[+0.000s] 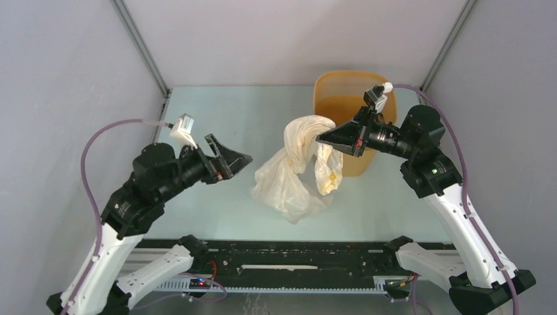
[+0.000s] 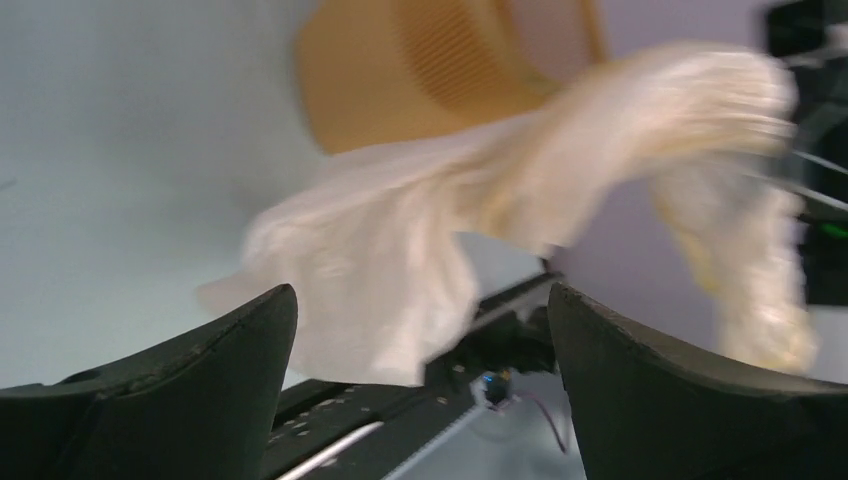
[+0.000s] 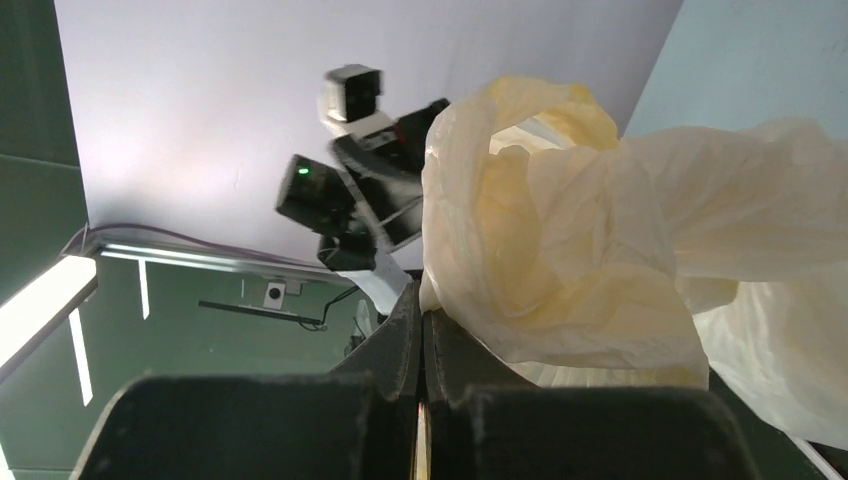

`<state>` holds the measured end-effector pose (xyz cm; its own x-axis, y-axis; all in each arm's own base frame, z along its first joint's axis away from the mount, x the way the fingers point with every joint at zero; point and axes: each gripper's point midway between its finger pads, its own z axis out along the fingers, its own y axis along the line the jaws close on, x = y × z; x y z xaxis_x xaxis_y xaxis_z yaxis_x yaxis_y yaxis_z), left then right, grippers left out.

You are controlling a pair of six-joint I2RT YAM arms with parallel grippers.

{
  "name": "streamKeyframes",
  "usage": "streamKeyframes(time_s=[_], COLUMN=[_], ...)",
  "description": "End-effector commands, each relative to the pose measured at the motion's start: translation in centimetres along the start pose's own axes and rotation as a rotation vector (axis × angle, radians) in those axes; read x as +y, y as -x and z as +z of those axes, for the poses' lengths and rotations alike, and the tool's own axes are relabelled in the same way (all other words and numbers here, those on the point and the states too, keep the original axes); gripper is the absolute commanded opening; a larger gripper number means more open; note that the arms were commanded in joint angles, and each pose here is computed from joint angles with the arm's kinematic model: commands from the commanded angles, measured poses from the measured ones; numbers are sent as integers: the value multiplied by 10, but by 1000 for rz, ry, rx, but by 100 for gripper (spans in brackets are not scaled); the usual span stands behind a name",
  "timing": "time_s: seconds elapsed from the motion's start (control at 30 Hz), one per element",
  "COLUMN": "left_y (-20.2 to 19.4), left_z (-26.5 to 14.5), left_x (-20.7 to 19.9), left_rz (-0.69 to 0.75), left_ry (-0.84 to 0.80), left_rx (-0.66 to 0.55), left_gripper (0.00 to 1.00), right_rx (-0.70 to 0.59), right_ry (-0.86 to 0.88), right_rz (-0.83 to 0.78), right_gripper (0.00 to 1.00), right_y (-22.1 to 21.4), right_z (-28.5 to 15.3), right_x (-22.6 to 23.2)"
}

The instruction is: Put the trash bags into the trash bin

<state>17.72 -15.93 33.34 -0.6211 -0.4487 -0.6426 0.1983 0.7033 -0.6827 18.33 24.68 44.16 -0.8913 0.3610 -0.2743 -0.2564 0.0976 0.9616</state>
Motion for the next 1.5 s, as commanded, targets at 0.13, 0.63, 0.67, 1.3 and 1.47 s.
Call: streamKeyframes(time_s=[0.13,0.63,0.67,1.3,1.47], left_y=[6,40,44,78,100], left_z=[15,81,79,63,75], left_x=[-135,-11,-9,-13,-53], left_rz=[113,66,72,6,-100], left_ry=[-335,39,34,54,-149], left_rx=[119,136,134,30,10], left_gripper=[99,16,10,0,0], right_rx=[7,-20,-6,432,459], right_ry=[32,13,2,-508,-604], right_rz=[-33,74,86,-383,-528], right_gripper=[0,0,0,10,21], right_y=[-10,-14,-19,-111,-99], right_z=[5,41,46,37,33], right_x=[10,6,3,-145,-162])
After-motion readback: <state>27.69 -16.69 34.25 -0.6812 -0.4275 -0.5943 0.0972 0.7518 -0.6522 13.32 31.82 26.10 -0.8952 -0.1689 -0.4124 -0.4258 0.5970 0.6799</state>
